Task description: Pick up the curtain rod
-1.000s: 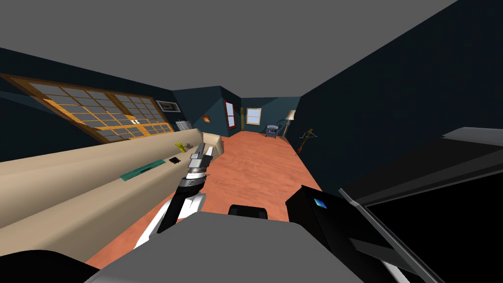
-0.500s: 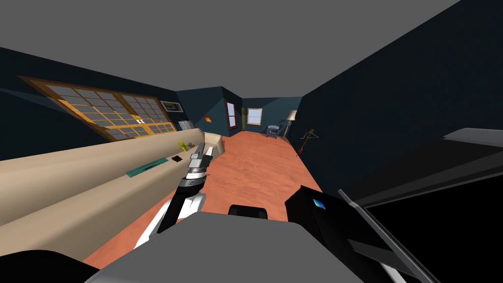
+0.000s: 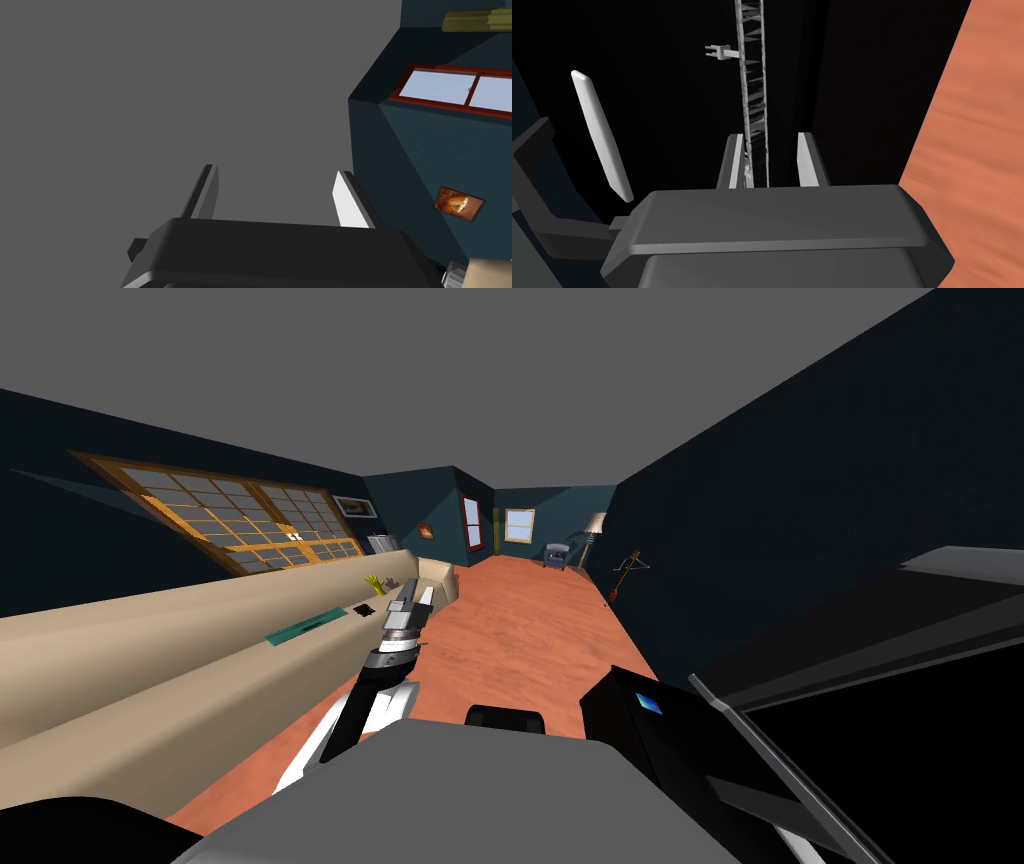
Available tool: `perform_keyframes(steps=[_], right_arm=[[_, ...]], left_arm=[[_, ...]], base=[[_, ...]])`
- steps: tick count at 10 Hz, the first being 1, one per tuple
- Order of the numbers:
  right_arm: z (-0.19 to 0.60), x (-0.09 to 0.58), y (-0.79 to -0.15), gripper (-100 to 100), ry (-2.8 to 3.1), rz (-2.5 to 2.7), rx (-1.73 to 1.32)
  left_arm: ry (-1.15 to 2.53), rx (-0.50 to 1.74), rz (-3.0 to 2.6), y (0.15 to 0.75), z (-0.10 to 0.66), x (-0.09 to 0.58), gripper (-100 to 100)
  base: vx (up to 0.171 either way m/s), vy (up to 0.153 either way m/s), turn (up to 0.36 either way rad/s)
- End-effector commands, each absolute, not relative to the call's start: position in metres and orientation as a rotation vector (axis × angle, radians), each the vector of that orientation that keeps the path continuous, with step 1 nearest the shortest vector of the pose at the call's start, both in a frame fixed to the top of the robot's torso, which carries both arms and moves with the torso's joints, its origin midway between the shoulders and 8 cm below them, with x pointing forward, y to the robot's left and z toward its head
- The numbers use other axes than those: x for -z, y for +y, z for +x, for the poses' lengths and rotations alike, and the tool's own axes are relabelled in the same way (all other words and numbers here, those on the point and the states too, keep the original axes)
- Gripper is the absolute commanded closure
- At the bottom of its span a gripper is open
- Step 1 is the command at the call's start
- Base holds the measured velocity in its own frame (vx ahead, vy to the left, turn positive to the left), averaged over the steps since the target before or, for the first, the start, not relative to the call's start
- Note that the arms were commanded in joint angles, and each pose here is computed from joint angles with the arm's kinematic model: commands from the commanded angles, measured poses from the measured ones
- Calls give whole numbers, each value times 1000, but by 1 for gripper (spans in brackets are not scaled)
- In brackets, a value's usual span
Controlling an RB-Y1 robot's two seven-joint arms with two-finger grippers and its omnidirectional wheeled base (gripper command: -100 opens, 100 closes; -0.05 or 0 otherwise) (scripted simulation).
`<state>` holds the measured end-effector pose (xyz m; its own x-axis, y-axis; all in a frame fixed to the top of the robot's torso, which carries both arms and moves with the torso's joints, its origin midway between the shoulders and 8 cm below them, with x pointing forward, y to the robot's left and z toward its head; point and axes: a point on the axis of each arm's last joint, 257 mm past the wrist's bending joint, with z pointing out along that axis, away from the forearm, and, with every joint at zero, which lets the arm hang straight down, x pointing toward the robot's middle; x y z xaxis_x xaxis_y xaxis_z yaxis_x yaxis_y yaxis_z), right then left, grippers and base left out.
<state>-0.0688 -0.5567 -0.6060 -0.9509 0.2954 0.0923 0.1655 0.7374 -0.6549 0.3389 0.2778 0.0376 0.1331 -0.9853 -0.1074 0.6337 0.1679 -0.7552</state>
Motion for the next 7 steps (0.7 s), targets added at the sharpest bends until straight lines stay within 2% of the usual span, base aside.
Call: perform_keyframes(steps=[1, 3, 4, 5, 7], right_arm=[[-69, 606, -557, 100, -2748, -368, -1009], [-69, 606, -557, 100, -2748, -367, -1009], [-69, 606, -557, 0, -2748, -367, -1009], [-70, 600, -564, 100, -2745, -364, -1020], [-68, 596, -571, 100, -2750, -353, -1020]], left_arm=[[695, 1293, -629, 278, 339, -38, 0], [695, 1293, -629, 278, 339, -38, 0], [695, 1293, -629, 278, 339, -38, 0], [695, 1293, -629, 278, 339, -38, 0], [695, 1293, -629, 278, 339, -38, 0]], base=[[0, 6, 1], [0, 0, 0], [0, 0, 0], [15, 27, -62], [27, 56, -58]])
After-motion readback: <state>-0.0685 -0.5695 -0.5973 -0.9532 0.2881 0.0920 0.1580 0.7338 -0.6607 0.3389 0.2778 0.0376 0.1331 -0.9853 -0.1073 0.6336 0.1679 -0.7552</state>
